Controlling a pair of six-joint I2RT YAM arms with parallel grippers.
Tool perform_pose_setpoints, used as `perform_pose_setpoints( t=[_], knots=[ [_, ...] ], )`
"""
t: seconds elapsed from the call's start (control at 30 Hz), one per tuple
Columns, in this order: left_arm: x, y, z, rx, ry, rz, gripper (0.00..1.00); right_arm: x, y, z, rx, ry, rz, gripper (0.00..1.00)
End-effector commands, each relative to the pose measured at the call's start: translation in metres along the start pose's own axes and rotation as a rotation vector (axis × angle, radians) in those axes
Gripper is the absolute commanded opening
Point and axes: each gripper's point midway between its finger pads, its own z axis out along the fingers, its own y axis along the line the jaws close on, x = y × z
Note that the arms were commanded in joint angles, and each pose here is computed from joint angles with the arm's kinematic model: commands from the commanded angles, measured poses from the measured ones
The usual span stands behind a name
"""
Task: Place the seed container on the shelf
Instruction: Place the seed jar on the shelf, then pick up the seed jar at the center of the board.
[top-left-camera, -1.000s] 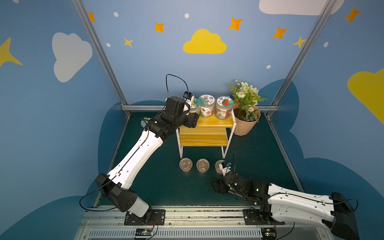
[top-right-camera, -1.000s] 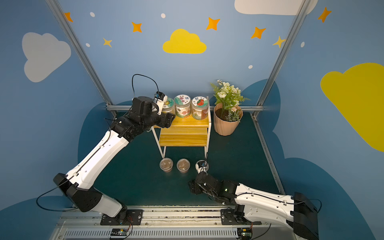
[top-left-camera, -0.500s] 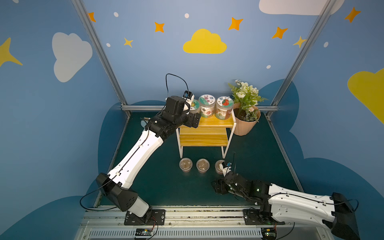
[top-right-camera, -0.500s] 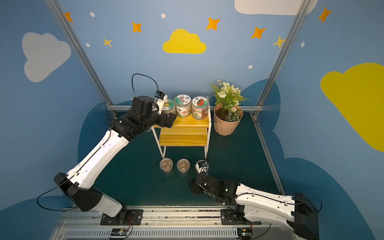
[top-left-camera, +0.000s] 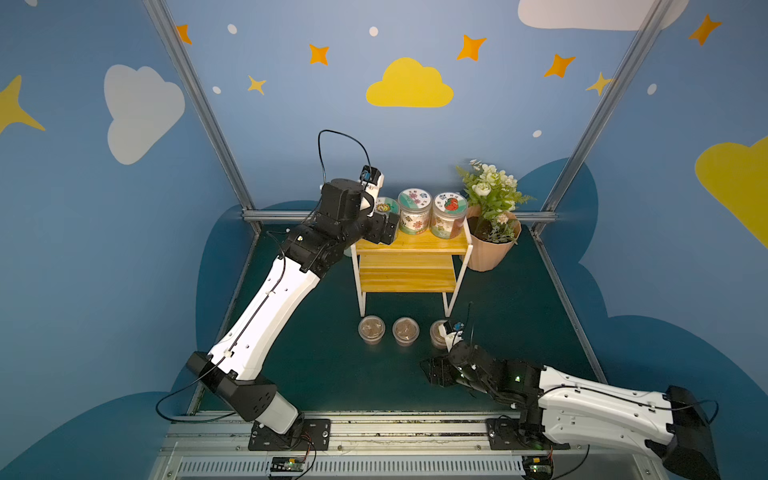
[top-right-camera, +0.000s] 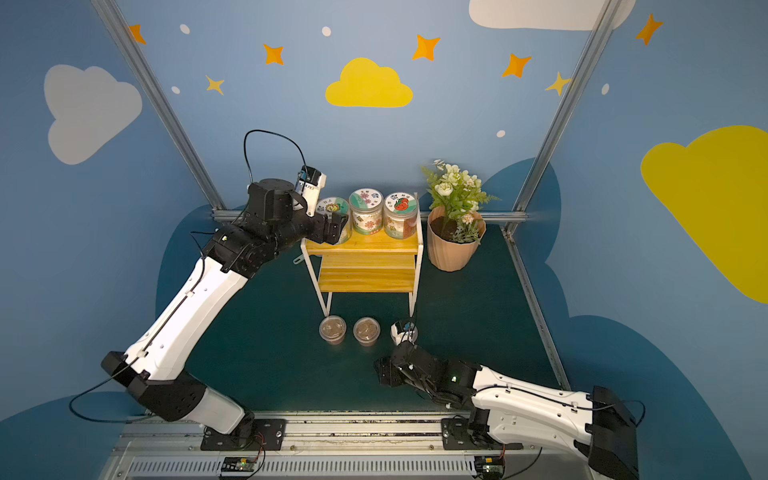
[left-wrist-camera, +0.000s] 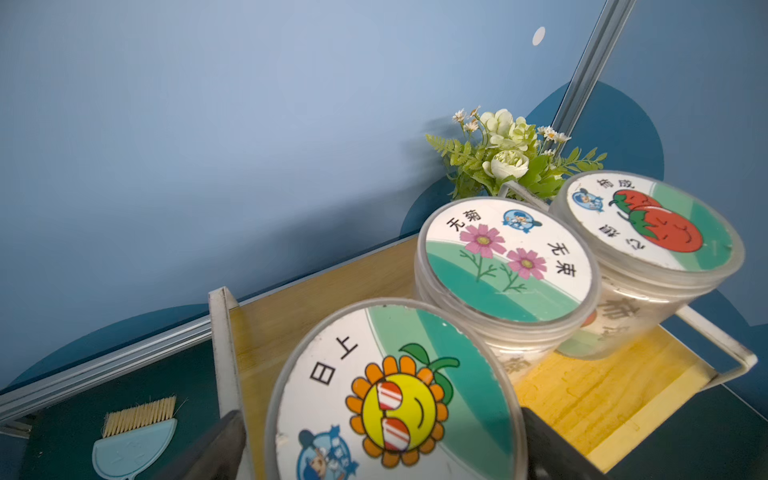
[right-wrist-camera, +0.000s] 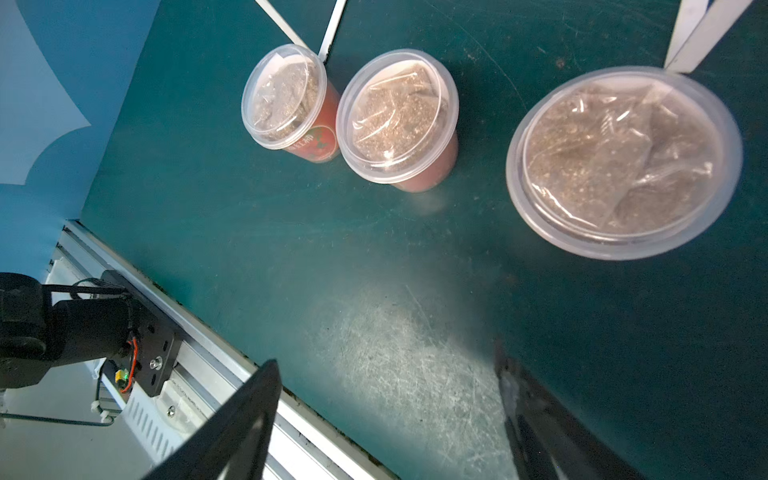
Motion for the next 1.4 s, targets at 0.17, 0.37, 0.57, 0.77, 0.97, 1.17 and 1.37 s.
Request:
perform_pose_setpoints(
  t=[0.17,0.37,0.57,0.77,0.97,1.17,1.37],
  knots=[
    [-0.011,0.012,-0.033,-0.027,-0.033,-0.008,1.0,-0.013,0.001,-0.014,0.018,-0.032,-0.024,0.89],
    [-0.01,0.01,-0.046,-0.01,-0.025,-0.017,1.0,-0.015,-0.005,-0.021,0.042,-0.04,-0.046,0.91],
    [-0.008,0.008,-0.058,0.011,-0.018,-0.035,1.0,-0.018,-0.014,-0.032,0.072,-0.06,-0.076,0.92],
    [0.001,0.032,-0.083,-0.115,-0.004,-0.081,1.0,-0.021,-0.032,-0.05,0.139,-0.075,-0.093,0.92],
    [0.027,0.049,-0.111,-0.193,0.024,-0.145,1.0,-0.017,-0.051,-0.063,0.211,-0.063,-0.122,0.93],
    [0.057,0.051,-0.128,-0.201,0.048,-0.213,1.0,-0.008,-0.067,-0.067,0.251,-0.054,-0.108,0.93],
    [0.091,0.049,-0.137,-0.194,0.103,-0.275,1.0,0.002,-0.069,-0.06,0.214,-0.056,-0.093,0.93]
  ],
)
